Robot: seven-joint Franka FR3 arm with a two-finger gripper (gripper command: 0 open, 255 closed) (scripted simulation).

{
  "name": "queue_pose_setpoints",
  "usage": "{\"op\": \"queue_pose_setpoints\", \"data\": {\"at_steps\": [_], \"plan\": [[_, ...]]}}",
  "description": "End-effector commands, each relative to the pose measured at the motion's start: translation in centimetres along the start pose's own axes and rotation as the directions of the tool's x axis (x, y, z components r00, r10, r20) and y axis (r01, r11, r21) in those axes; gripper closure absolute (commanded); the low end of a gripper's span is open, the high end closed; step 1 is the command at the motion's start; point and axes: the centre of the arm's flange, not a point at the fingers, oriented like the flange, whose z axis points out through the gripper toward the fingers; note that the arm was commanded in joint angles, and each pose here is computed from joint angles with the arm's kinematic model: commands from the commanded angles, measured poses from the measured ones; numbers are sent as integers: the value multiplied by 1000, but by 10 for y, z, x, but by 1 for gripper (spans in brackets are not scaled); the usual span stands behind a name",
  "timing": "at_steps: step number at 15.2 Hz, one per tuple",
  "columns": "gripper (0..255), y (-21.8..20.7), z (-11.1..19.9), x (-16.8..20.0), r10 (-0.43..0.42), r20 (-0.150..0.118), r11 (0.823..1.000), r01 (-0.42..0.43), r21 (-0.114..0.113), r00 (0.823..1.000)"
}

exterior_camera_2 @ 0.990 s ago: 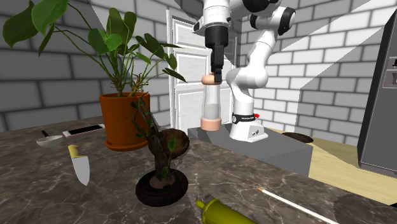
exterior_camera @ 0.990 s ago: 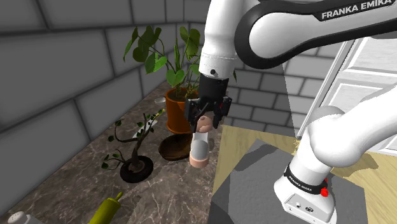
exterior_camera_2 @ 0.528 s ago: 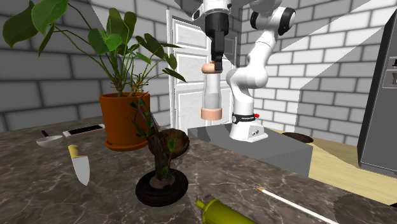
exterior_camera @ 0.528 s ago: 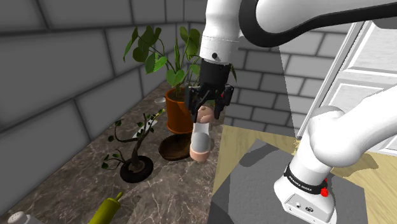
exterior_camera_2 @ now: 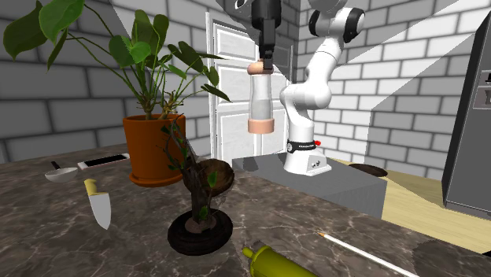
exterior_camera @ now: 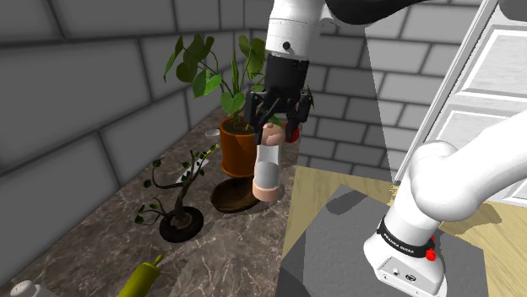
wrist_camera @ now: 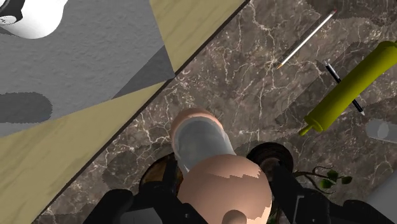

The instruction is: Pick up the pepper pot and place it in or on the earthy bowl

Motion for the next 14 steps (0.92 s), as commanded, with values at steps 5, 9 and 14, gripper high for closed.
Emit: {"op": "queue_pose_setpoints", "data": {"at_steps": [5,9,14], "plan": [[255,3,-32,65,0,0,1000,0,0,1000],[255,6,-55,113,0,0,1000,0,0,1000],[255,9,-62,149,0,0,1000,0,0,1000]]}}
